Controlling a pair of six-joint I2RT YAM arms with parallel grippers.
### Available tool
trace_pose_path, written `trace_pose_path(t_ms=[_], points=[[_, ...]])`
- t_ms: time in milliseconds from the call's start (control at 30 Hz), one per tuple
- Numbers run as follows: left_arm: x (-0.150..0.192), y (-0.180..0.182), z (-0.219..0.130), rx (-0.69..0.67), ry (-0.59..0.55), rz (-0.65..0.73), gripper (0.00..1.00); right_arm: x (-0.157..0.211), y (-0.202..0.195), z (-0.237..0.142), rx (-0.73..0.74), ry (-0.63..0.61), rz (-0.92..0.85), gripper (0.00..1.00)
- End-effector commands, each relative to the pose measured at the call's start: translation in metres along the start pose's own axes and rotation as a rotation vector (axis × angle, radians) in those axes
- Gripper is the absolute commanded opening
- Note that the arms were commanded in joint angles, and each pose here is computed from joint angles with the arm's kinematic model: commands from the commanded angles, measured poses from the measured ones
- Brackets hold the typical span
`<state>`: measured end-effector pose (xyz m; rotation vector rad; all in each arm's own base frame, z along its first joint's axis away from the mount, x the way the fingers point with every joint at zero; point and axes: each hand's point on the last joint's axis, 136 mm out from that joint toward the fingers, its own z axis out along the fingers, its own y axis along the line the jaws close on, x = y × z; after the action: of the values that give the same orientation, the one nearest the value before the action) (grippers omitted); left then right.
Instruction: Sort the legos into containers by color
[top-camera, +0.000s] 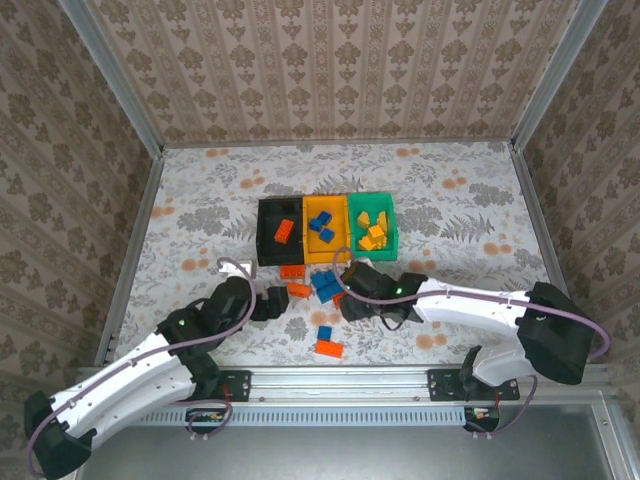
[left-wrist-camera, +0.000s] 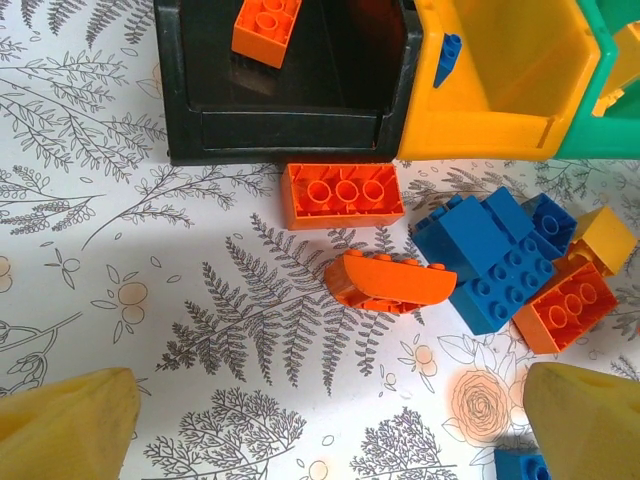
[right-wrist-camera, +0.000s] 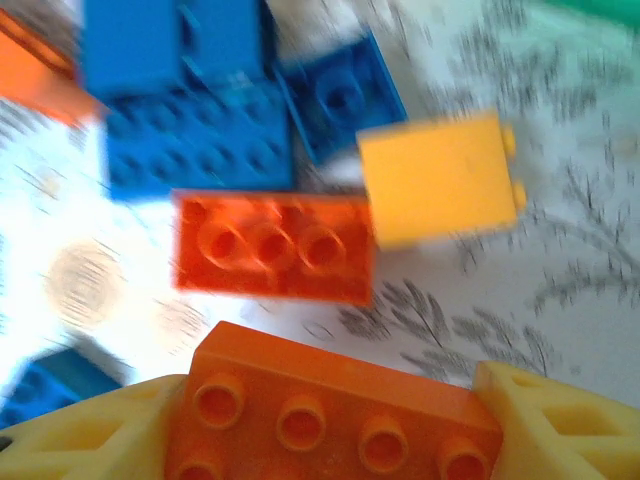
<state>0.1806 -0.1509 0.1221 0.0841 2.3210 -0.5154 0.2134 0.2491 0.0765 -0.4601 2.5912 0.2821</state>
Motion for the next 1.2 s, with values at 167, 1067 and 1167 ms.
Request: trace_pose_path(t_ms=[167,1067,1167], points=[[0.012,0.018,-0.005,-0.036,0.014,-0.056,1.00,-0.119,0.078,0.001,-0.180,-0.129,-0.066,0.56],[0.016,0.002,-0.008,0.033,0.069,0.030,1.00,-0.275,0.091,0.032,-0.304,-0.304,0.168,0.91],[0.023,-0.019,0.003,0.088,0.147,0.095,1.00,-0.260,0.068,0.020,-0.275,-0.319,0.214,0.91]])
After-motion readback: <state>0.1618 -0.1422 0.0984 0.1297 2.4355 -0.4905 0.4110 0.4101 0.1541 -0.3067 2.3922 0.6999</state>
